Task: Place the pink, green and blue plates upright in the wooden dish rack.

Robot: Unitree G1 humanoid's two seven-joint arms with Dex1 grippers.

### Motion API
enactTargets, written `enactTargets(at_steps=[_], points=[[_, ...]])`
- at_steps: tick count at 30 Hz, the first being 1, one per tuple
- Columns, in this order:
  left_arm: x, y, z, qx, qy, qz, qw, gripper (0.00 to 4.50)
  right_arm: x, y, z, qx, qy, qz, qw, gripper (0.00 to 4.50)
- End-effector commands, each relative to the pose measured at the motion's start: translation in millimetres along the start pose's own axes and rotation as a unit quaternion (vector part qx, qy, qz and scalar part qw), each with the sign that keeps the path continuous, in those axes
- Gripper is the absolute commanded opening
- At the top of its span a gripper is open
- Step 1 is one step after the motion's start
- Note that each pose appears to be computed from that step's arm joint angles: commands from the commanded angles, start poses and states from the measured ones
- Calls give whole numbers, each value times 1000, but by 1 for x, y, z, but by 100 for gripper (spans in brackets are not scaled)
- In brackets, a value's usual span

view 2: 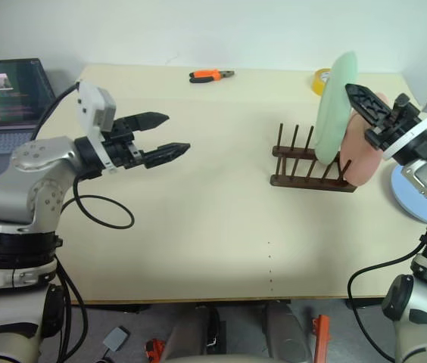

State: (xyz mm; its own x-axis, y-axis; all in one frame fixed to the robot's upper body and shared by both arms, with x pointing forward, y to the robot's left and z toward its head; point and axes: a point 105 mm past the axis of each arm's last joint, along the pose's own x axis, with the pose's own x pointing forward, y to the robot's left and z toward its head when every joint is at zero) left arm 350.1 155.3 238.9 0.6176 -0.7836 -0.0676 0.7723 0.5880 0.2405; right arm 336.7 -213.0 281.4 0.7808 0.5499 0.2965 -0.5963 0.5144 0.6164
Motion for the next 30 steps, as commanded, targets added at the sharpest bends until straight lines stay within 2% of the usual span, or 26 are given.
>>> enactTargets(at_steps=[1,14,17,19,28,30], points=[[-4,-1,12,24,-11,4,1000,442,0,5,12,-13,-20,11,1000,0],[-5,1,13,24,-7,10,1000,442,11,-6,17,-28,-23,-11,999,0],[-5,0,12,24,-7,11,1000,450,11,-7,16,-33,-22,-15,999,66],[-5,0,12,24,-7,10,1000,450,10,-7,16,-36,-21,-15,999,127],[-4,-2,12,25,-4,6,1000,450,7,-15,20,-71,-26,-46,996,447],[-3,-2,12,26,-3,6,1000,450,7,-16,23,-77,-31,-52,995,447]])
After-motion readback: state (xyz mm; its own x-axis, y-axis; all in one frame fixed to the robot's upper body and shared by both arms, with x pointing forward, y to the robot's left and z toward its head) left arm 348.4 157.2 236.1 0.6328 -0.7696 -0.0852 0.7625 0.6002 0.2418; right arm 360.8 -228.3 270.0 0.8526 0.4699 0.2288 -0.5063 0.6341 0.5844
